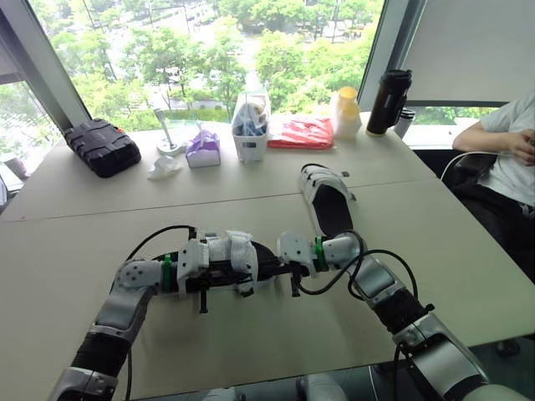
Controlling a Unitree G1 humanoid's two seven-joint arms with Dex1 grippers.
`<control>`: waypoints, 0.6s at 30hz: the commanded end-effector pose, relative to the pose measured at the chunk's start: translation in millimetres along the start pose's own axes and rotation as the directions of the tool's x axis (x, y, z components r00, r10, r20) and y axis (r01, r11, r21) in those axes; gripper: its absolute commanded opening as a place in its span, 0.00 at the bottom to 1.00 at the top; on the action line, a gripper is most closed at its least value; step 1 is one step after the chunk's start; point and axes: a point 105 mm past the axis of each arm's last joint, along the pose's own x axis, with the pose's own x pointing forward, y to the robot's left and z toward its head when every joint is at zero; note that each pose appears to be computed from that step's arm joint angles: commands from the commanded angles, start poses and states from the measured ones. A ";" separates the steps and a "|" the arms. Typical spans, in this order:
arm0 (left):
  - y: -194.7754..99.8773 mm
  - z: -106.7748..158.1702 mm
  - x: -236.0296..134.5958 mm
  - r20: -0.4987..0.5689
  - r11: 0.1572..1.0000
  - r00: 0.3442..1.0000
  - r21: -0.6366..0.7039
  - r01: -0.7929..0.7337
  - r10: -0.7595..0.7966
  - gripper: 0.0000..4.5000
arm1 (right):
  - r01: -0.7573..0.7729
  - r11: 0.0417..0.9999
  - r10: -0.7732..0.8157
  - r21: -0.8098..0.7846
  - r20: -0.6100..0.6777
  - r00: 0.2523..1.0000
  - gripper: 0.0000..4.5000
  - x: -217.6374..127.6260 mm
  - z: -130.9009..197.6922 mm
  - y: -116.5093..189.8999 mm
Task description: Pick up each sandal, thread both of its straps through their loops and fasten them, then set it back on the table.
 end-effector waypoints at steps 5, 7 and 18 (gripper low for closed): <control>-16.6 3.3 -1.6 0.015 0.996 1.000 -0.089 0.020 -0.019 0.99 | -0.074 0.995 0.081 0.066 -0.105 0.991 0.00 12.2 -29.7 21.8; -17.5 8.3 -5.3 0.028 0.995 1.000 -0.100 0.012 -0.009 0.99 | -0.072 0.995 0.079 0.065 -0.104 0.991 0.00 12.7 -29.4 21.0; -41.7 43.2 -36.1 0.114 0.956 0.988 -0.286 -0.065 0.102 0.99 | -0.065 0.995 0.073 0.074 -0.105 0.992 0.00 11.4 -32.7 22.7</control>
